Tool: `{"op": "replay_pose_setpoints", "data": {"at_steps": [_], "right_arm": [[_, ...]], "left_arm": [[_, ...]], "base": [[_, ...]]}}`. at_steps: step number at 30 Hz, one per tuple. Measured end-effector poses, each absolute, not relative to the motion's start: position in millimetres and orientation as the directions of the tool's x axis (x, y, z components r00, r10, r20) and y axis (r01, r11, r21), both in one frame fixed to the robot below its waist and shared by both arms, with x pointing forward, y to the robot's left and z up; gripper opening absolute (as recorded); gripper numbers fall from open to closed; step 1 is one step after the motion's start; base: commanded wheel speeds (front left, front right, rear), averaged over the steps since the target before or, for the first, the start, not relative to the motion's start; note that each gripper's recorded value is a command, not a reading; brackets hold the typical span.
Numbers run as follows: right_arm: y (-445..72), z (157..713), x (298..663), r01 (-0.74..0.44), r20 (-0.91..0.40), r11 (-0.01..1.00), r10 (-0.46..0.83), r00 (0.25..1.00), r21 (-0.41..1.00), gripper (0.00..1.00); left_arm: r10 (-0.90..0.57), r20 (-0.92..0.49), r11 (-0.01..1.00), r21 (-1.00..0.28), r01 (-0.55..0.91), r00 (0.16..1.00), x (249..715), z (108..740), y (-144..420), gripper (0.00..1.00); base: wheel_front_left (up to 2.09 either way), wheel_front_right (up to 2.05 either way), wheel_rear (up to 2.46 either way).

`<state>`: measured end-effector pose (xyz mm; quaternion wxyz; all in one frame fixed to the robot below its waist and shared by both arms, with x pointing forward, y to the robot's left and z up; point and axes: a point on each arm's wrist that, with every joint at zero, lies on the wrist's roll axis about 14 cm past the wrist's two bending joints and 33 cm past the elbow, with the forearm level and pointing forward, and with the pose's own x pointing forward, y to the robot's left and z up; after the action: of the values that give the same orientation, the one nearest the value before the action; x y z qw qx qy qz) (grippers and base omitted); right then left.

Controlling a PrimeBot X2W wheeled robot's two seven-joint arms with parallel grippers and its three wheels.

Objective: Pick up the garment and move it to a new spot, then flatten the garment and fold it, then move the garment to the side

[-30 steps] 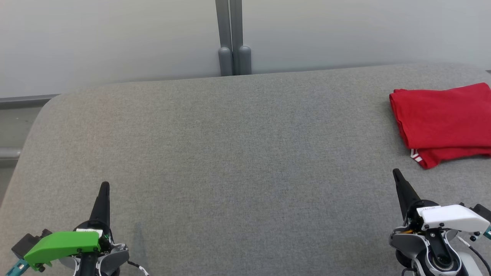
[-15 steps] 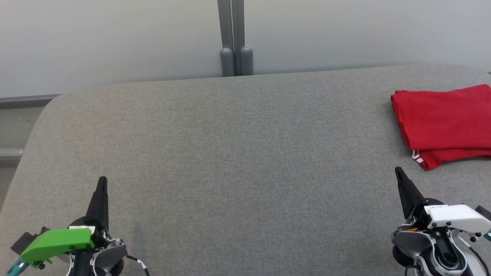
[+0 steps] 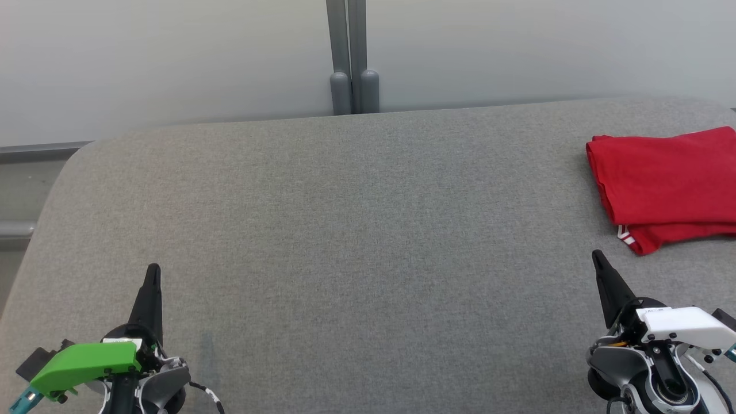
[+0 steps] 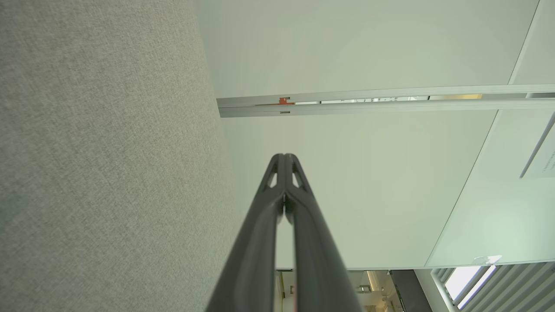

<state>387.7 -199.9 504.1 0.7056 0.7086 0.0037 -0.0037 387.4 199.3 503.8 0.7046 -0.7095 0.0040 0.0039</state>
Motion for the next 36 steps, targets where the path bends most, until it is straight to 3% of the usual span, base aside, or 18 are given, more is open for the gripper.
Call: {"op": "replay_pose_setpoints", "data": {"at_steps": [36], "right_arm": [[-200.4, 504.2, 387.6, 0.010, -0.010, -0.007, -0.002, 1.000, 1.000, 0.00]], "left_arm": [[0.000, -0.011, -0.007, -1.000, -0.011, 1.000, 387.4, 503.8, 199.2, 0.00]], "base": [[0.00, 0.00, 0.00]]}}
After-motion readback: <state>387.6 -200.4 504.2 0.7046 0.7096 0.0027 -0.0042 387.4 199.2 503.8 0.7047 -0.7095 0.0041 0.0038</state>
